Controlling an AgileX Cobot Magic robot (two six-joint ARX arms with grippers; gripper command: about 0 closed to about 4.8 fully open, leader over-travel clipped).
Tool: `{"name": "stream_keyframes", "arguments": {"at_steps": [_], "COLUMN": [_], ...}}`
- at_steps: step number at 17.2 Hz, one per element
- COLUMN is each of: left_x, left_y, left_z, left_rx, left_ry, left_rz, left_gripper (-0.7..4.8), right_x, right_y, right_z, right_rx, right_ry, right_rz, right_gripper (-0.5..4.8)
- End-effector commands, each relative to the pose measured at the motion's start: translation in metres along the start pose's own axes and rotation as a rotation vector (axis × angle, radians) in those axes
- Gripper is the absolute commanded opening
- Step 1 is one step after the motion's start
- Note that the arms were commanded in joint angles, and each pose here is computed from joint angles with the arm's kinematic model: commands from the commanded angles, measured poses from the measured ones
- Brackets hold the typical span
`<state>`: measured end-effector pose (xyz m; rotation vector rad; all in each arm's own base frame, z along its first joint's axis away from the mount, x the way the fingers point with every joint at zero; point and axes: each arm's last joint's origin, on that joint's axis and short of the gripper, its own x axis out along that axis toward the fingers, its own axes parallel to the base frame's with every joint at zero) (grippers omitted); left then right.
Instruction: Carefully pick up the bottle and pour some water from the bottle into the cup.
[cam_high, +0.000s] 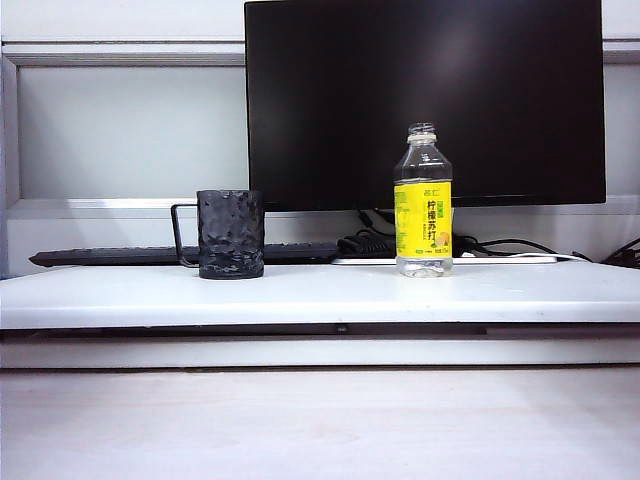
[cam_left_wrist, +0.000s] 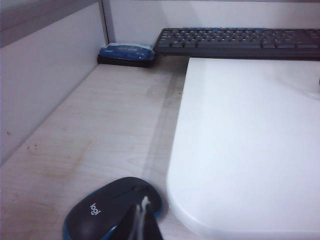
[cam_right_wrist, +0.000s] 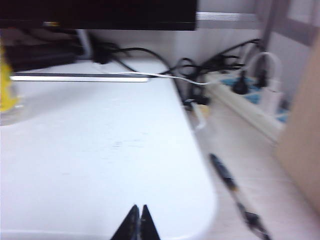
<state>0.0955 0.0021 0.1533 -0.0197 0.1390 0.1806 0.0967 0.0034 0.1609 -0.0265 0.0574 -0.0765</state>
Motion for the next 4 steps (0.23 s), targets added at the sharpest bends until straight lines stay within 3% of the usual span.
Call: {"name": "stream_keyframes", "arguments": {"at_steps": [1, 4], "left_x": [0.0005, 0.0005], "left_y": [0.0001, 0.0001], "left_z": [-0.002, -0.002], "left_rx": [0.0, 0.0], "left_ry": [0.009, 0.009], "left_rz": [0.0, 0.0], "left_gripper": [0.21, 0.21], "right_x": [0.0001, 0.0001], "right_y": [0.0027, 0.0031], "right_z": [0.0006, 0.0006], "right_rx": [0.002, 0.002], "right_ry": [-0.016, -0.016], "right_rz": [0.092, 0.103], "right_gripper": [0.12, 0.12]}}
